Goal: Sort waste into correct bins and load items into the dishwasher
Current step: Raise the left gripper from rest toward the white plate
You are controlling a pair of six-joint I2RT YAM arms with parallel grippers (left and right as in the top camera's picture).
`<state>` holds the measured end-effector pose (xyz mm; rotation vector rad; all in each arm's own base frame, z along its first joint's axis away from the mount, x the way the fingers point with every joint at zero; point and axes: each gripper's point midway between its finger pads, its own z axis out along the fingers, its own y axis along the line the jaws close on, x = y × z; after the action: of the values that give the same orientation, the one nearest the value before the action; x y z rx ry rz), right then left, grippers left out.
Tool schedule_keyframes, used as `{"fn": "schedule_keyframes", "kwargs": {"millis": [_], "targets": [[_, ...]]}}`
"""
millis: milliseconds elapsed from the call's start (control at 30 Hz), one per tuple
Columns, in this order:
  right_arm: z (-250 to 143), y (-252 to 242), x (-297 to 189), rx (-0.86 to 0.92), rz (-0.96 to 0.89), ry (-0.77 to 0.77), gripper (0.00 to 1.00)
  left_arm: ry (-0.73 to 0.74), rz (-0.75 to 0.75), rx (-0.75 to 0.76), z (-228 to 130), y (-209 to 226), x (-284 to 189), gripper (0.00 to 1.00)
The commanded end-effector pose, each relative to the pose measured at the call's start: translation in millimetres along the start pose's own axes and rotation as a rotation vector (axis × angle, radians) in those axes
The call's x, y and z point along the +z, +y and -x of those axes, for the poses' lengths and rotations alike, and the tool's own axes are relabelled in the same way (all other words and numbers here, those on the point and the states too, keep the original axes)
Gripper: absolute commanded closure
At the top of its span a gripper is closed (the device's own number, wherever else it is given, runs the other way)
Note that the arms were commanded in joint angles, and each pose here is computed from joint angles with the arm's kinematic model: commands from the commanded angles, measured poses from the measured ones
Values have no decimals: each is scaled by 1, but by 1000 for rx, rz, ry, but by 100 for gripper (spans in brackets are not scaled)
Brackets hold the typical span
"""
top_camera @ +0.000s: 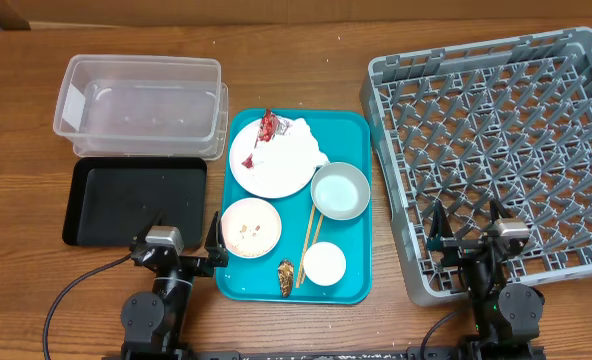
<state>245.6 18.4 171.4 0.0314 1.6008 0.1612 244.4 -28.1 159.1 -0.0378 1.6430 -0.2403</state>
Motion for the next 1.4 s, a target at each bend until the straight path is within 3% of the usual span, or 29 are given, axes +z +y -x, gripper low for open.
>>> {"fn": "schedule_keyframes", "kwargs": {"millis": [0, 1367], "targets": [[-2, -1, 0, 1, -6, -5, 0, 4, 3, 22, -2, 1, 0, 0], [-1, 1, 0, 8, 5, -7, 0, 3, -1, 18, -2, 0, 0, 0]]}}
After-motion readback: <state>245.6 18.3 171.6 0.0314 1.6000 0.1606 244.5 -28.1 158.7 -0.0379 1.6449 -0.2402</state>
